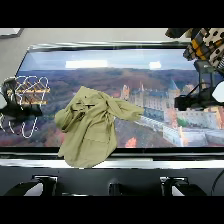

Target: Fold the clothes and pants, and hang the long-sleeved shirts on hangers.

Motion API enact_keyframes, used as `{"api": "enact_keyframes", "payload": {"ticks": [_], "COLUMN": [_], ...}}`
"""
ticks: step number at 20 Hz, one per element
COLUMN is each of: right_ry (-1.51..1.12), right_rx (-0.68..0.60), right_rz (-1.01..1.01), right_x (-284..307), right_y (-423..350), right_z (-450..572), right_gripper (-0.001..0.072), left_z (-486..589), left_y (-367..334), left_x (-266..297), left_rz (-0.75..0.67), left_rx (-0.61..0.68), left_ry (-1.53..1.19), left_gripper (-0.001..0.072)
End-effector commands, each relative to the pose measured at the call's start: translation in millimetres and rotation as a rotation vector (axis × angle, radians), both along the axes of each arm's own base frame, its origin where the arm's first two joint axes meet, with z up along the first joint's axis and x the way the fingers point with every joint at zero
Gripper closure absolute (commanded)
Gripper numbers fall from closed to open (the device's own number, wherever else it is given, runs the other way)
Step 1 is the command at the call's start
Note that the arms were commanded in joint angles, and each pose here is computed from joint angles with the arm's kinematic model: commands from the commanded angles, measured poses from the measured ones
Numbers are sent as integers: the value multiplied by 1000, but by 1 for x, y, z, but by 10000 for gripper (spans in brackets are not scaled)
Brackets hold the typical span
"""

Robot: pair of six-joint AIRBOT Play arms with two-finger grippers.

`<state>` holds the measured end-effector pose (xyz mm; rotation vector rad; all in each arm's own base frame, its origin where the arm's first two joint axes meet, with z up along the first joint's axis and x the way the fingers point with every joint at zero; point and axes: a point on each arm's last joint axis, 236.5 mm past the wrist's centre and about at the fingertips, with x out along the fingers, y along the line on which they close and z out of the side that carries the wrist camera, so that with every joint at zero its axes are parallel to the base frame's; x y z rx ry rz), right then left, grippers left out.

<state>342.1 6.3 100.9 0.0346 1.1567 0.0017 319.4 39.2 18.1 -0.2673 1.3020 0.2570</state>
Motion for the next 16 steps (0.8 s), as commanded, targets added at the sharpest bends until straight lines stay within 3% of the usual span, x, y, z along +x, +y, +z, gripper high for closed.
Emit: {"api": "enact_keyframes", "payload": {"ticks": [1,2,3,5,7,9,16], "right_ry": [199,261,294,317,306,323,418], "right_rx": [350,462,535,629,636,628,742], "right_rz": [-48,-26,-2,32,27,42,109], "right_x": [-30,-42,-50,-63,-68,-75,-98], "right_y": [73,100,120,155,176,195,275], "right_z": [-49,-69,-83,-110,-136,-155,-188], "right_gripper": [281,261,192,165,152,95,96], "left_z": [-47,-53,-57,-58,-58,-58,-63], "left_y": [-32,-39,-45,-54,-53,-53,-38], "left_x": [-27,-29,-28,-25,-24,-24,-30], "left_rz": [111,133,127,93,89,89,67], "left_rx": [-227,-270,-295,-324,-323,-321,-247], "left_ry": [35,32,26,5,2,-3,20], "left_gripper": [-13,-13,-13,-13,-13,-13,-13]}}
